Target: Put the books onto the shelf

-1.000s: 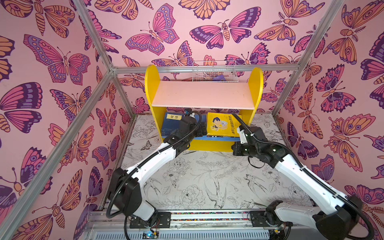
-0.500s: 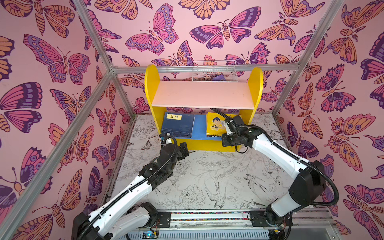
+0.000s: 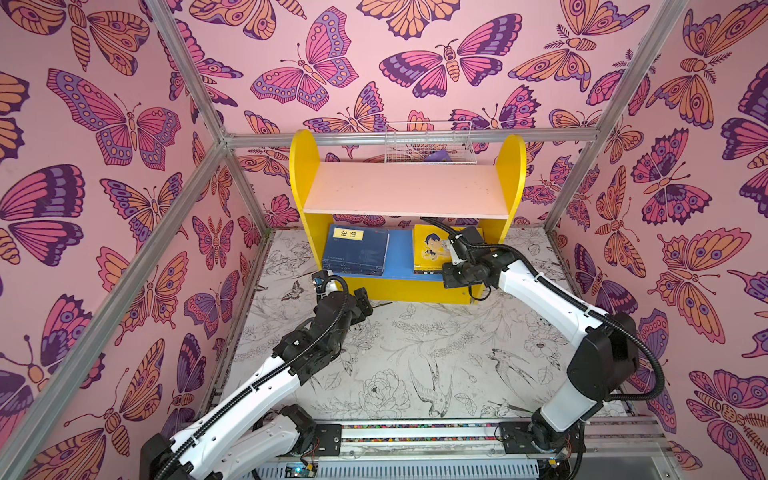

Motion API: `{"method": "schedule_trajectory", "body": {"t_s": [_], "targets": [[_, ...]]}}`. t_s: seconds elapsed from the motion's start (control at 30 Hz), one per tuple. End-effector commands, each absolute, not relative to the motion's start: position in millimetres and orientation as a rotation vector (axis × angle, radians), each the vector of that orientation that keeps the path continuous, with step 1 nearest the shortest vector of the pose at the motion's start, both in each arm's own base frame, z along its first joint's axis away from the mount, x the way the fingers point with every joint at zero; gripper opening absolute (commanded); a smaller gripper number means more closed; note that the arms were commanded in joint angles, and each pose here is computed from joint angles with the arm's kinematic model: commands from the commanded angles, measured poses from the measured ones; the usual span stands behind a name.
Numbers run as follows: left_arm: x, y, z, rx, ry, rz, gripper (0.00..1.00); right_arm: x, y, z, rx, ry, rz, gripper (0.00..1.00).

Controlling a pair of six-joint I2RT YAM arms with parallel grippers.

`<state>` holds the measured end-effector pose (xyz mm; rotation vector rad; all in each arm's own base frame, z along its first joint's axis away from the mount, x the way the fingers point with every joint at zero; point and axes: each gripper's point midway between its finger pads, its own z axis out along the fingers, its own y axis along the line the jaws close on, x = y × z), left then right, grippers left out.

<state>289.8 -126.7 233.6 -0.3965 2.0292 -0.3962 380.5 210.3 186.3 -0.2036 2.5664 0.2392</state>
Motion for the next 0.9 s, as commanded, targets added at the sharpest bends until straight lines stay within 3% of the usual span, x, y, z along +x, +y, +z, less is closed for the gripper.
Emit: {"method": "schedule_trajectory", "body": {"t_s": [0.0, 0.37, 0.63, 0.77, 0.87], "targets": [[288.1, -119.5, 235.2, -0.417, 2.022, -0.371, 0.89, 392.0, 208.3, 193.5, -0.215, 2.540, 0.217, 0.05], [288.8, -122.2, 233.4, -0.402, 2.038, -0.371, 0.89, 392.2, 221.0, 193.4, -0.234, 2.553, 0.302, 0.04], [283.6, -72.6, 220.8, -0.461, 2.126, -0.165, 0.92, 347.5, 200.6, 238.8, -0.173, 2.399, 0.436, 0.06], [269.3, -10.0, 204.4, -0.597, 2.177, 0.073, 0.98, 322.3, 153.4, 236.1, -0.047, 2.307, 0.320, 0.14], [261.7, 27.9, 196.5, -0.644, 2.183, 0.273, 0.99, 308.8, 103.0, 229.2, 0.090, 2.178, 0.153, 0.28]]}}
